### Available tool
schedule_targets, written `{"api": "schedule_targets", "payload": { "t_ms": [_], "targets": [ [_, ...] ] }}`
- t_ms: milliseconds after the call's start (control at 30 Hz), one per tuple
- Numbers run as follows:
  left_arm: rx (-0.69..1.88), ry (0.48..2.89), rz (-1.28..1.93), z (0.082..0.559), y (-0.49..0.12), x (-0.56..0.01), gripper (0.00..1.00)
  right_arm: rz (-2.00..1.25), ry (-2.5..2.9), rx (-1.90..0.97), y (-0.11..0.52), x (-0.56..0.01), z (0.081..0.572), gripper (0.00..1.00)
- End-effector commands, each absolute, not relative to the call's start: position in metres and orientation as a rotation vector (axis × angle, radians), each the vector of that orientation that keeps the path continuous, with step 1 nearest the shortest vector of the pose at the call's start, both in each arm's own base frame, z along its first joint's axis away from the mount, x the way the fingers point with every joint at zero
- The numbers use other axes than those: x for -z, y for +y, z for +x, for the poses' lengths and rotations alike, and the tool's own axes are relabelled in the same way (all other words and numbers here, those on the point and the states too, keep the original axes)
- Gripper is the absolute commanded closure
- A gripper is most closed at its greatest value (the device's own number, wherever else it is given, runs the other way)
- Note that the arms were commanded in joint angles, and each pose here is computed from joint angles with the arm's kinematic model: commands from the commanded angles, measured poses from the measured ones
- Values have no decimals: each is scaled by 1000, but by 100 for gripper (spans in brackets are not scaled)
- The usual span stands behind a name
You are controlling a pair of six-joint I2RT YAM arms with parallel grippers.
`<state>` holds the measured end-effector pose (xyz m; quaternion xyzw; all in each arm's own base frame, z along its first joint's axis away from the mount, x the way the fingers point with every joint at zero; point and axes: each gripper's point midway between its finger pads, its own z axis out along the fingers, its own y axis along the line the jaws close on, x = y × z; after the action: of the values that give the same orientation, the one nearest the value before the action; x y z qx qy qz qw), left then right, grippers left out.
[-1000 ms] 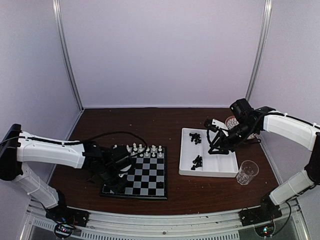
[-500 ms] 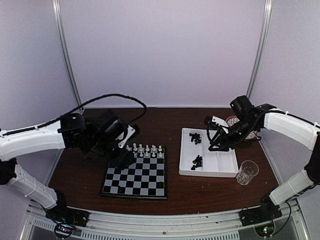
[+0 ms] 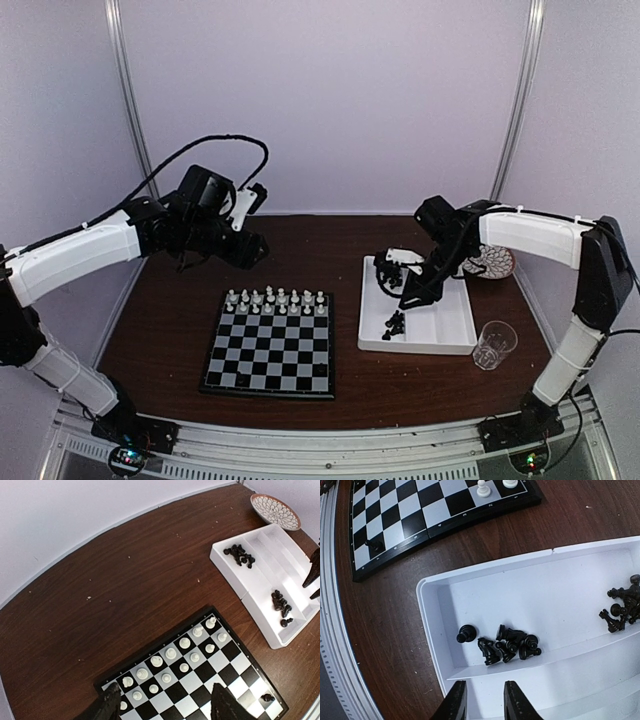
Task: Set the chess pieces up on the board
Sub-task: Pick up the bishop from the storage box.
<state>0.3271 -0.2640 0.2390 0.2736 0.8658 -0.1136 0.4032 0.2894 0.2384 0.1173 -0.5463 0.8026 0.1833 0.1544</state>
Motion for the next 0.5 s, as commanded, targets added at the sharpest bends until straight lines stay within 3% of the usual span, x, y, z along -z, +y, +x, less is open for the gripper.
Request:
{"api": "schedule_targets", "payload": {
  "t_ms": [0, 467],
  "targets": [
    [341, 2139, 743, 329, -269, -225, 39, -1651, 2310, -477, 245, -110, 276, 71],
    [362, 2134, 747, 324, -267, -229, 39, -1754, 2394, -403, 266, -72, 278, 78]
  ]
}}
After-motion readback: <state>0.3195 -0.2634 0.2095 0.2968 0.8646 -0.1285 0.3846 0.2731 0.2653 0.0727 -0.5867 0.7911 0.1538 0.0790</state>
